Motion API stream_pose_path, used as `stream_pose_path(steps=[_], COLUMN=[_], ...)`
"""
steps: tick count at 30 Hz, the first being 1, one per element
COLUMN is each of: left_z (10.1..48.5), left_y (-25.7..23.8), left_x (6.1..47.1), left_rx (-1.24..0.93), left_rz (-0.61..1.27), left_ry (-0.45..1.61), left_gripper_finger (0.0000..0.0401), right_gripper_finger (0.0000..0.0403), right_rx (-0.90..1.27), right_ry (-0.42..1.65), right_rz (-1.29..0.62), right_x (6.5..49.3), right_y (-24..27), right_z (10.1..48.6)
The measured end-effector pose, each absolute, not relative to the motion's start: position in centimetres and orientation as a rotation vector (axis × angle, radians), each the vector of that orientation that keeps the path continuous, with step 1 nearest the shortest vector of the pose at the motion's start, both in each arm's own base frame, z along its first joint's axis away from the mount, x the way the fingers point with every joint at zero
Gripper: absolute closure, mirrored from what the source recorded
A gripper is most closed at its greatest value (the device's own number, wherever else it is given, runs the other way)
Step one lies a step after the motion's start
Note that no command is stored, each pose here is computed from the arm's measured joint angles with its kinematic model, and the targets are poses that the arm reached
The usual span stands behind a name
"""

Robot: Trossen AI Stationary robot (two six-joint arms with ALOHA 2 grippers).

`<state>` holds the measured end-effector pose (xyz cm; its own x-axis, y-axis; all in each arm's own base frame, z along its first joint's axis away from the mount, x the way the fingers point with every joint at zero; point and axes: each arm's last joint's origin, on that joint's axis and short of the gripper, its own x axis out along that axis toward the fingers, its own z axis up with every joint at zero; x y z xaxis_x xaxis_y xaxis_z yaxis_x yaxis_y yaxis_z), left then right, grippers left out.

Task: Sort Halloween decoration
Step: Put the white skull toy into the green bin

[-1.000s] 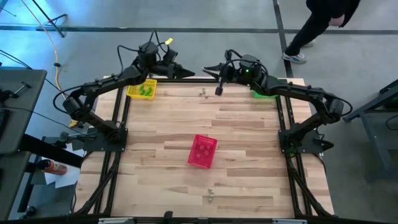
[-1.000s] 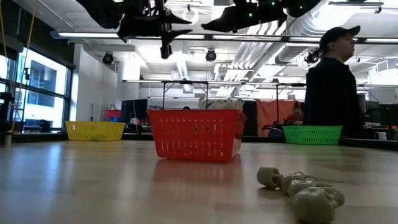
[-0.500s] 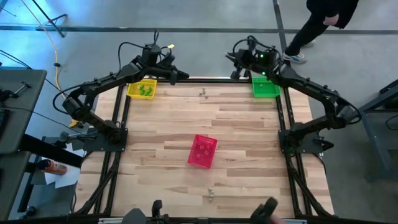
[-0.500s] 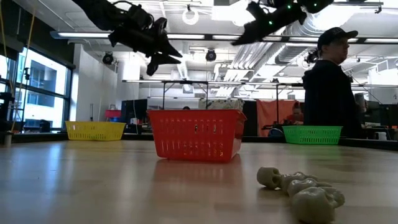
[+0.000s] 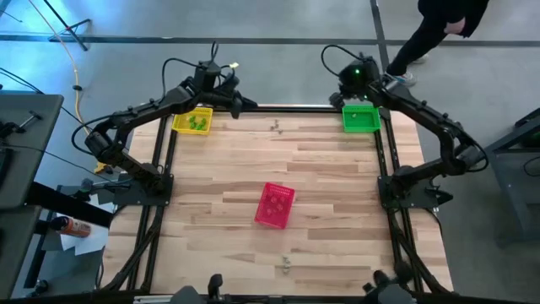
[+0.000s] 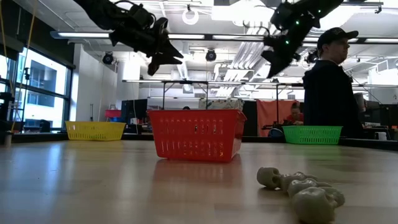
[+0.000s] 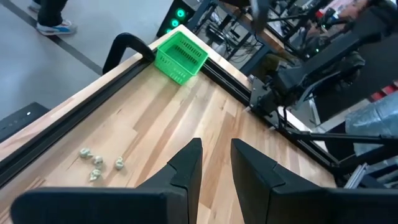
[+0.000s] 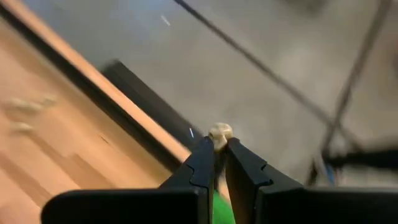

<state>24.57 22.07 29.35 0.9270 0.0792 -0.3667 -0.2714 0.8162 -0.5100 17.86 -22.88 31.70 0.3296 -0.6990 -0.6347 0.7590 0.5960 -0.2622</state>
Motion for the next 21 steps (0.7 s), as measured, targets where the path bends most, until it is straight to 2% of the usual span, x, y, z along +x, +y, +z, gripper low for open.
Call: stream_pose_path(steps=[6, 11, 13, 16, 21], left_z=[29.3, 29.3, 29.3, 29.3, 29.4], left_y=[21.9, 21.8, 21.8, 21.9, 21.8], left_x=[24.7, 24.7, 24.7, 24.7, 24.8], left_rx=[-0.569, -0.565, -0.565, -0.563, -0.565], left_rz=[0.181, 0.158, 0.157, 0.158, 0.158], left_ry=[0.35, 0.349, 0.348, 0.346, 0.341], left_gripper_finger=[0.0329, 0.0329, 0.0329, 0.0329, 0.0329], right_gripper_finger=[0.0382, 0.0382, 0.0382, 0.0382, 0.0382], right_rx=[0.383, 0.571, 0.579, 0.652, 0.744], right_ry=[0.856, 0.882, 0.896, 0.81, 0.858], right_rz=[-1.15, -1.263, -1.267, -1.292, -1.305], right_x=[15.0, 12.7, 12.4, 12.7, 12.6], right_y=[-23.3, -23.6, -23.7, -24.1, -24.9], right_z=[30.0, 26.8, 25.6, 24.9, 22.4])
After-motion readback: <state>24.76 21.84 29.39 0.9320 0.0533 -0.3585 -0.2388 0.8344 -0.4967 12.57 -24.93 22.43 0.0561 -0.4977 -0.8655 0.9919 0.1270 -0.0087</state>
